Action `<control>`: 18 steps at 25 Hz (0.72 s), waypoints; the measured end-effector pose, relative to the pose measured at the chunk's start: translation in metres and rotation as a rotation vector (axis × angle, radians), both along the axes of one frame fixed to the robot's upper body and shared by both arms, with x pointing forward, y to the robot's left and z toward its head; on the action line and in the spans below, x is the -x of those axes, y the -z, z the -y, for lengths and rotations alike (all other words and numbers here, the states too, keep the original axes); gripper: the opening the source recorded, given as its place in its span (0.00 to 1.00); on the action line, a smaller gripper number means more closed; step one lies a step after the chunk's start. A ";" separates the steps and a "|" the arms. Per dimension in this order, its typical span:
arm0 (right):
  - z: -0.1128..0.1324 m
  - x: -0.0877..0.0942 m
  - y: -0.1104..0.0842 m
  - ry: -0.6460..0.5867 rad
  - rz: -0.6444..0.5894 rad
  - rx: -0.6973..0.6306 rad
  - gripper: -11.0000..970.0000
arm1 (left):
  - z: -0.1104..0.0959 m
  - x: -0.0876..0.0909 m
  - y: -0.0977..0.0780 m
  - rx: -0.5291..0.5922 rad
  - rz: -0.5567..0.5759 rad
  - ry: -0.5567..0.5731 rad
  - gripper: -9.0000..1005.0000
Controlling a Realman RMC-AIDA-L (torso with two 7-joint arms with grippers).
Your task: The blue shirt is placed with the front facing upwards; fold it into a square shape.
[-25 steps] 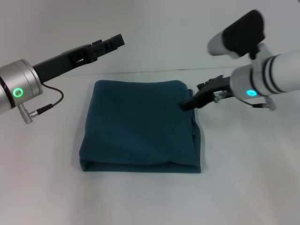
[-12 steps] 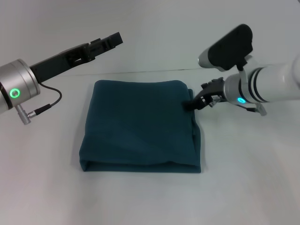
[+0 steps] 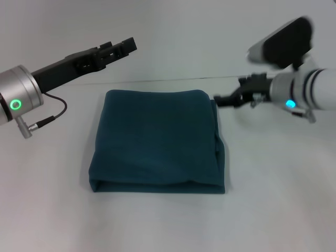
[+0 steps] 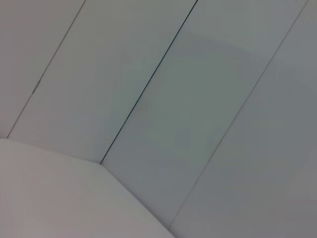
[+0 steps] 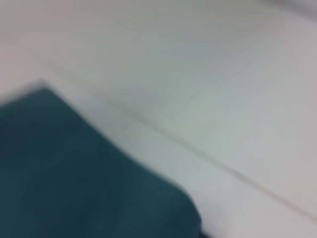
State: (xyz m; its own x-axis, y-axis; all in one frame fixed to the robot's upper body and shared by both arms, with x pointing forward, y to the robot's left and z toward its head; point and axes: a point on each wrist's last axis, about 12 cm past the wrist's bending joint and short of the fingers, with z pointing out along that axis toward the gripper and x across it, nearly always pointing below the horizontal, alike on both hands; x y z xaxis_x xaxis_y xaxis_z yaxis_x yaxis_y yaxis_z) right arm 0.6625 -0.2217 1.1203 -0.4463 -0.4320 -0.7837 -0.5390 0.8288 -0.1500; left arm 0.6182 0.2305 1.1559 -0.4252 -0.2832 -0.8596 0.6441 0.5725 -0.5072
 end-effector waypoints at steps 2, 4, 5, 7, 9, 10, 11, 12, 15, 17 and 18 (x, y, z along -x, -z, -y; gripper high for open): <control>0.005 0.005 -0.015 -0.020 0.051 -0.095 0.95 | -0.002 0.000 -0.001 -0.010 0.016 -0.004 0.83; 0.012 0.012 -0.026 -0.043 0.108 -0.168 0.95 | -0.004 -0.001 -0.001 -0.018 0.036 -0.015 0.83; 0.016 0.017 -0.032 -0.057 0.140 -0.210 0.95 | -0.006 -0.001 -0.001 -0.021 0.046 -0.023 0.83; 0.023 0.025 -0.038 -0.087 0.176 -0.282 0.95 | -0.007 -0.001 -0.002 -0.028 0.062 -0.031 0.83; 0.031 0.033 -0.044 -0.129 0.201 -0.358 0.95 | -0.008 -0.001 -0.002 -0.036 0.075 -0.033 0.83; 0.036 0.038 -0.047 -0.151 0.213 -0.392 0.95 | -0.009 -0.001 -0.002 -0.043 0.084 -0.033 0.83; 0.040 0.042 -0.049 -0.179 0.220 -0.420 0.95 | -0.009 -0.001 -0.003 -0.049 0.093 -0.031 0.83; 0.044 0.047 -0.051 -0.207 0.224 -0.442 0.95 | -0.009 -0.001 -0.003 -0.056 0.099 -0.029 0.83; 0.053 0.059 -0.055 -0.293 0.221 -0.469 0.95 | -0.009 -0.001 -0.003 -0.087 0.125 -0.021 0.83; 0.059 0.065 -0.056 -0.337 0.206 -0.459 0.95 | -0.009 0.000 -0.004 -0.111 0.155 -0.011 0.83; 0.061 0.067 -0.056 -0.355 0.196 -0.452 0.95 | -0.008 0.000 -0.004 -0.120 0.168 -0.002 0.83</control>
